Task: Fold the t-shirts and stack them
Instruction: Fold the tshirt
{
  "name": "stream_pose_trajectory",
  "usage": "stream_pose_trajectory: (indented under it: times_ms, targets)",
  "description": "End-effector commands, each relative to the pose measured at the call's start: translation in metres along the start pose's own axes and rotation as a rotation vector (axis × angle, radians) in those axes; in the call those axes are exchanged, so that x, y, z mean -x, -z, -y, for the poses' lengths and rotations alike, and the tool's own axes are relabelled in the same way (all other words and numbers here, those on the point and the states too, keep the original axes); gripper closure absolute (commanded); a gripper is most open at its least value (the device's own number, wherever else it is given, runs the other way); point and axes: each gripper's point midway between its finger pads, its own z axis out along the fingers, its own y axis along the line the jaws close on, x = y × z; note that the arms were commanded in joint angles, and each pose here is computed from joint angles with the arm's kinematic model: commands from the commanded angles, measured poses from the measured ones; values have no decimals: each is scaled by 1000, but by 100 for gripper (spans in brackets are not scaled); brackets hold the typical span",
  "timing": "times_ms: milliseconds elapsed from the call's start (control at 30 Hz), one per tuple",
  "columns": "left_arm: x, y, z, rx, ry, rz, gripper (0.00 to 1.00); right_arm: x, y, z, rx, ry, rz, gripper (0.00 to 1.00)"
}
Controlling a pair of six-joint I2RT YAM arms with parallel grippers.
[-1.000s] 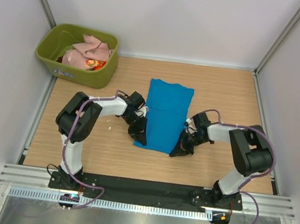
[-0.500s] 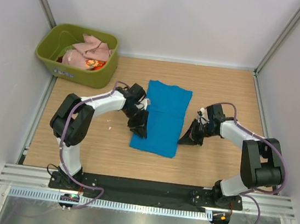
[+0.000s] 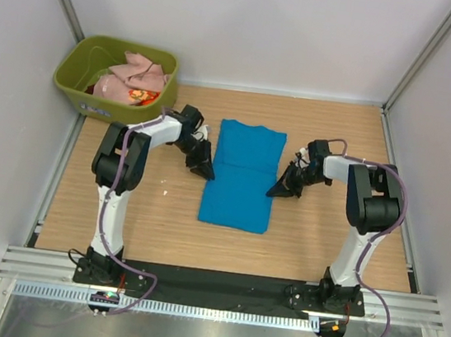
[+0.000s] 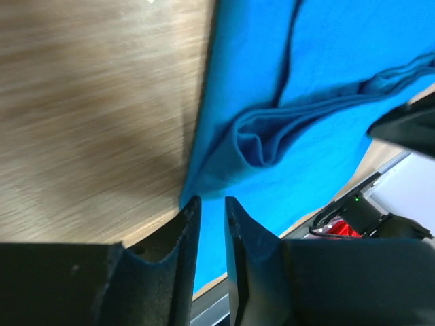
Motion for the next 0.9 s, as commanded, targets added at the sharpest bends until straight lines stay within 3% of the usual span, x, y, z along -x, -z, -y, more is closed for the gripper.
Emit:
stream_pose_trajectory:
  times_ms: [0, 133, 233, 267, 367, 400, 467, 567, 700, 867]
  targets:
    - [4, 0, -26, 116, -70, 7, 77, 27, 19, 30, -198, 62, 77, 99]
    - [-7, 24, -21, 127, -81, 61, 73, 34, 58, 14, -286, 158, 153, 98]
    - [-19, 54, -7, 114, -83, 121, 59, 20, 78, -6, -263, 181, 167, 95]
    - [-22, 60, -3, 108, -75, 134, 50, 11, 80, -12, -237, 179, 146, 94]
    - [-37, 81, 4, 111, -84, 162, 38, -17, 78, -18, -218, 208, 116, 81]
    - [-40, 91, 7, 107, -95, 182, 36, -24, 76, -16, -222, 219, 106, 72]
    - [-52, 92, -2, 134, -96, 166, 32, -41, 67, -10, -223, 242, 84, 63]
    - [-57, 88, -12, 151, -110, 174, 31, -46, 58, 6, -242, 234, 95, 51]
    - [-51, 79, -12, 129, -104, 183, 32, -32, 51, 10, -266, 230, 123, 46]
    - [-65, 67, -20, 127, -44, 124, 36, -43, 40, -2, -185, 211, 51, 45]
